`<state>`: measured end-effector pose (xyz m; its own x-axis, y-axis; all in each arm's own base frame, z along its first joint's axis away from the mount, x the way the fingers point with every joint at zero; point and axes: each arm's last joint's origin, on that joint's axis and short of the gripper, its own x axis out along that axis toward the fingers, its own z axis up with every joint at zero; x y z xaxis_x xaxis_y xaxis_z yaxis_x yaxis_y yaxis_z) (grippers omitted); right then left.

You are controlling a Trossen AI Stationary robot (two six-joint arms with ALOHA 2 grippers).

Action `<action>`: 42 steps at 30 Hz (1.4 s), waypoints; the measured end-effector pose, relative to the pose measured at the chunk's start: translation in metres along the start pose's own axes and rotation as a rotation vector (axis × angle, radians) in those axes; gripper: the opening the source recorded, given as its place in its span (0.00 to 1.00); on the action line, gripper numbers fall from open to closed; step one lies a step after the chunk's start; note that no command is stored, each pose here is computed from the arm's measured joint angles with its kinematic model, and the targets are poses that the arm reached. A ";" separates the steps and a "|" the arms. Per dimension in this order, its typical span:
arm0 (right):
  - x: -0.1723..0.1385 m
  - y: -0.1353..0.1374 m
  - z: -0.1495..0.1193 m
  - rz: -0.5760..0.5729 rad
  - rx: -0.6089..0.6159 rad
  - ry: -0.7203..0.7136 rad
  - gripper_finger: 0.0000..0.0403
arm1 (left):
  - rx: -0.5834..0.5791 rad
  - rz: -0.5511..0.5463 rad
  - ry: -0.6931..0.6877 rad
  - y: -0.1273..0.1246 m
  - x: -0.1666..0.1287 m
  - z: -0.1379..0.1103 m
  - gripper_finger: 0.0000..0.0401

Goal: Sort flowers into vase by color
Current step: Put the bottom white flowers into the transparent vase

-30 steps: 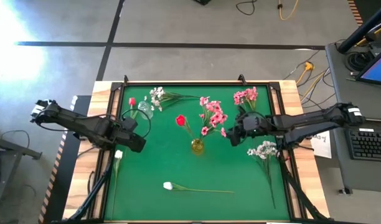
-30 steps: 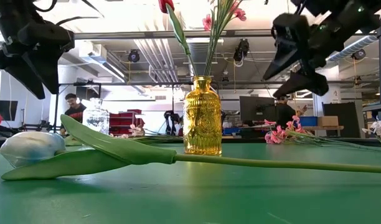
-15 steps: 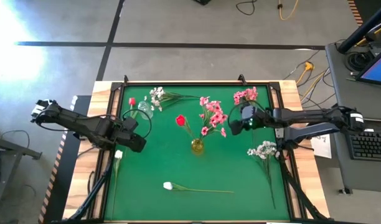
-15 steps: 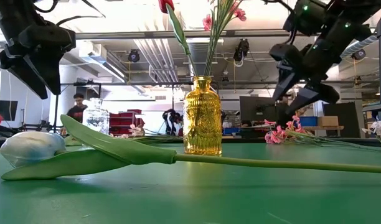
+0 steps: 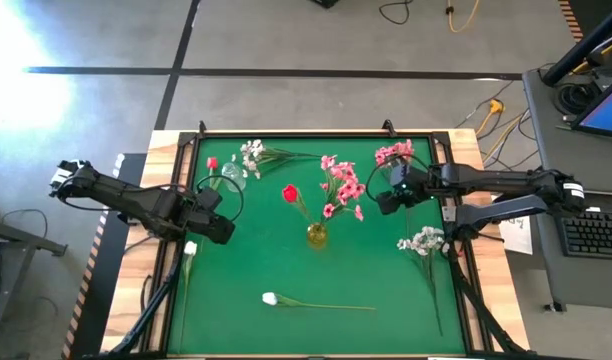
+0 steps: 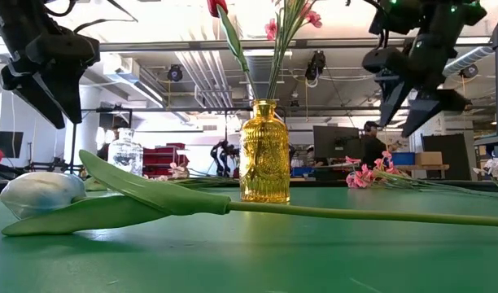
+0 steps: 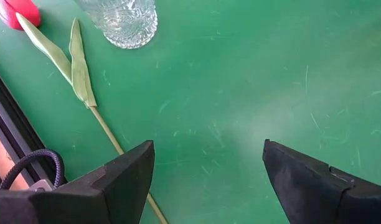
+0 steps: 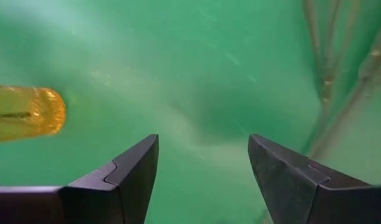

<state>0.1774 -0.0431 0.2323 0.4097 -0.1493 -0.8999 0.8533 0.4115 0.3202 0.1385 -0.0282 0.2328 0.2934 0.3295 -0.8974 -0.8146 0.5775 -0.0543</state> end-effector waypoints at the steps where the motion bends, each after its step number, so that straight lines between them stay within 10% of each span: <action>1: -0.002 0.000 0.000 -0.012 0.000 0.010 0.59 | 0.000 0.000 0.000 0.000 0.000 0.000 0.71; 23: -0.057 -0.001 -0.017 -0.110 0.066 0.440 0.59 | 0.029 0.000 -0.001 0.000 0.000 0.000 0.71; 42: -0.085 0.012 -0.074 -0.126 0.082 0.429 0.71 | 0.082 0.017 -0.040 0.000 0.000 0.001 0.71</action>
<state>0.1290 0.0413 0.2905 0.1451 0.1996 -0.9691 0.9178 0.3388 0.2072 0.1388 -0.0270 0.2334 0.3009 0.3688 -0.8794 -0.7767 0.6298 -0.0016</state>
